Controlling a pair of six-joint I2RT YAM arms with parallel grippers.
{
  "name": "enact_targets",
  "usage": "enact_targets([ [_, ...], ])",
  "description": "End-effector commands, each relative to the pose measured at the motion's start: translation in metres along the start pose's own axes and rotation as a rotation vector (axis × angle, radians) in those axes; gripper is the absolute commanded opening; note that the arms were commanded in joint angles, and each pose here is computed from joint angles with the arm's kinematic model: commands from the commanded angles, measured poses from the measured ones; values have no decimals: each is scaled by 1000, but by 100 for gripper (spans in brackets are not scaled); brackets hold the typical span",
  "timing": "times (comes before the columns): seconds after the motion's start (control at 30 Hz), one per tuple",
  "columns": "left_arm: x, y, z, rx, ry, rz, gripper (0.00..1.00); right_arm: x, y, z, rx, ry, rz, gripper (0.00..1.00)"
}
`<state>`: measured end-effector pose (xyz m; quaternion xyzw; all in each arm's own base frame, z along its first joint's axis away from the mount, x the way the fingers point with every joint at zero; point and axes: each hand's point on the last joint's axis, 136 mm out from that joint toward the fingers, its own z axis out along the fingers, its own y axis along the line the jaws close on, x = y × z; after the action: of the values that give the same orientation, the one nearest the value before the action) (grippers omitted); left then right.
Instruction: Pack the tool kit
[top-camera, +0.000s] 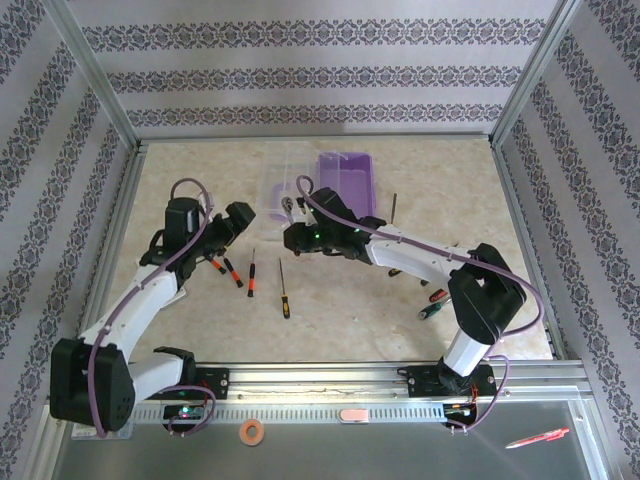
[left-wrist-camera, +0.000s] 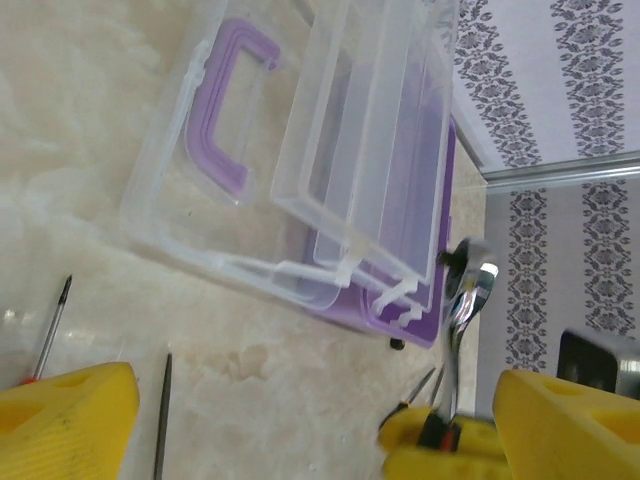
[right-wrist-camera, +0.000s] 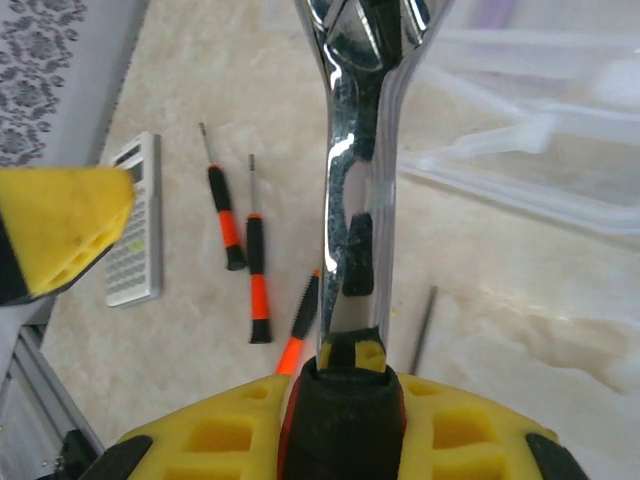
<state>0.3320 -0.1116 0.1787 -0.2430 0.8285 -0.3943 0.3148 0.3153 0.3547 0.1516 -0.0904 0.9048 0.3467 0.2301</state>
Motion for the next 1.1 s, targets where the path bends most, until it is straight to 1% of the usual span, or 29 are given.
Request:
enact_targets([
  [0.0, 3, -9, -13, 80, -27, 18, 92, -48, -17, -39, 67, -102, -39, 10],
  [0.17, 29, 12, -33, 58, -26, 46, 92, -78, -71, -61, 187, -111, 5, 9],
  [0.27, 41, 21, -43, 73, -44, 47, 92, -94, -92, -75, 252, -108, 12, 9],
  [0.37, 49, 32, -51, 53, -51, 58, 92, -104, -105, -79, 283, -92, 21, 9],
  [0.57, 60, 36, -47, 60, -1, 73, 92, -113, -138, -71, 365, -71, 42, 9],
  [0.67, 60, 36, -40, 62, 22, 67, 92, -120, -153, -61, 375, -56, 74, 9],
  [0.83, 68, 41, -28, 77, 78, -13, 89, -120, -172, -42, 409, 25, 74, 9],
  [0.97, 70, 48, -29, 80, 57, -37, 89, -124, -188, -32, 429, 49, 102, 9],
  [1.07, 70, 47, -34, 76, 41, -19, 89, -124, -196, -21, 414, 59, 130, 9],
])
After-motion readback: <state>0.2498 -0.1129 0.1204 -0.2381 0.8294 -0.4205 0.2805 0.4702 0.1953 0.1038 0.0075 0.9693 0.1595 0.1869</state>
